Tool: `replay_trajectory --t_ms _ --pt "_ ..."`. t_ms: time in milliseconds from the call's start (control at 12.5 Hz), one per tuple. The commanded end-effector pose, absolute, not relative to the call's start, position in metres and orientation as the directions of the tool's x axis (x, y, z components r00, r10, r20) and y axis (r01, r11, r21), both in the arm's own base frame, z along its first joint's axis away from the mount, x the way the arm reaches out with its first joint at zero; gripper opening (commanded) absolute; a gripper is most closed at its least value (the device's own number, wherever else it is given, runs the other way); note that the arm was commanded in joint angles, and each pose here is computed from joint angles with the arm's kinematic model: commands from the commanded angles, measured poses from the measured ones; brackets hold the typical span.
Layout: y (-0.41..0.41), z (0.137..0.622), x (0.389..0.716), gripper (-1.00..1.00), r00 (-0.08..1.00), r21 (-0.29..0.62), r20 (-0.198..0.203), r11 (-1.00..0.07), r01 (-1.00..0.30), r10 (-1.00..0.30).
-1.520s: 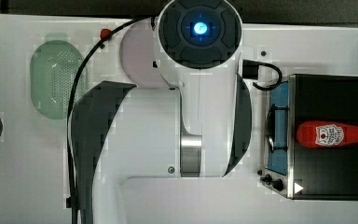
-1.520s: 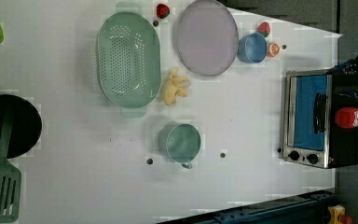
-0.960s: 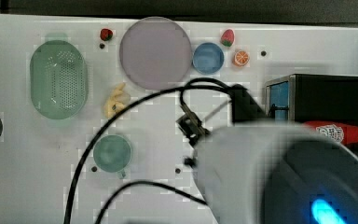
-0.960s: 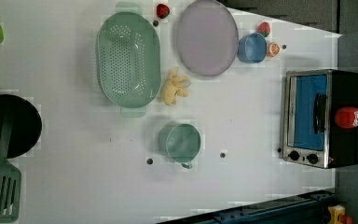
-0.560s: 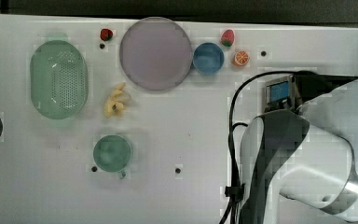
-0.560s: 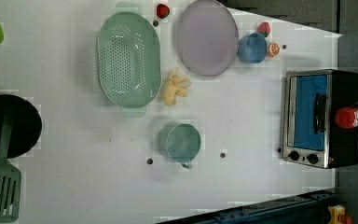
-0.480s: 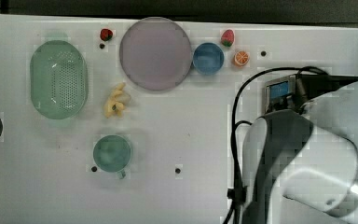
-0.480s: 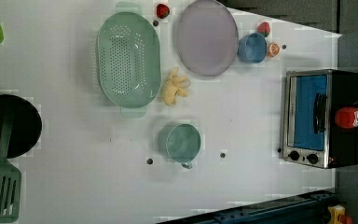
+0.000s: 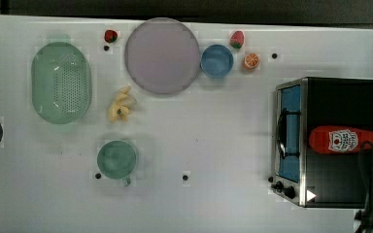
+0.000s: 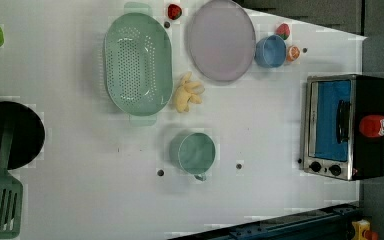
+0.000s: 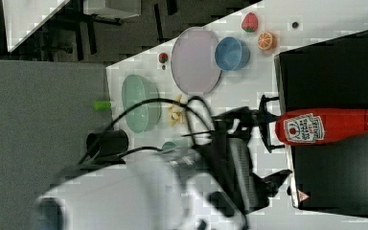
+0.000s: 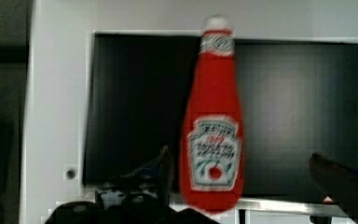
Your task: Pick Ketchup from oven and place it on table.
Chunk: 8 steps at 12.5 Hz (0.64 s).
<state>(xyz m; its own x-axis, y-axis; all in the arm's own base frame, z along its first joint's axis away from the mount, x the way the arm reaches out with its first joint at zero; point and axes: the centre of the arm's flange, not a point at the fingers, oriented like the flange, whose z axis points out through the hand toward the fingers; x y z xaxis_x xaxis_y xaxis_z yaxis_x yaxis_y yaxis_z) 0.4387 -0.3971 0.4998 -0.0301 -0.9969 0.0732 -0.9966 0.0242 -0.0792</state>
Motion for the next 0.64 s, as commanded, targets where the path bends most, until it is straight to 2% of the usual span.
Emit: replay_trajectory --t_ms 80,320,640 --pt "-0.382 0.437 0.470 1.00 -0.041 -0.022 0.027 0.040 -0.999 -0.999" --pt "-0.393 0.410 0.477 1.00 -0.075 -0.035 0.046 0.073 -0.997 -0.996" --pt "-0.396 0.375 0.477 1.00 -0.102 0.011 0.022 0.102 -0.995 -0.995"
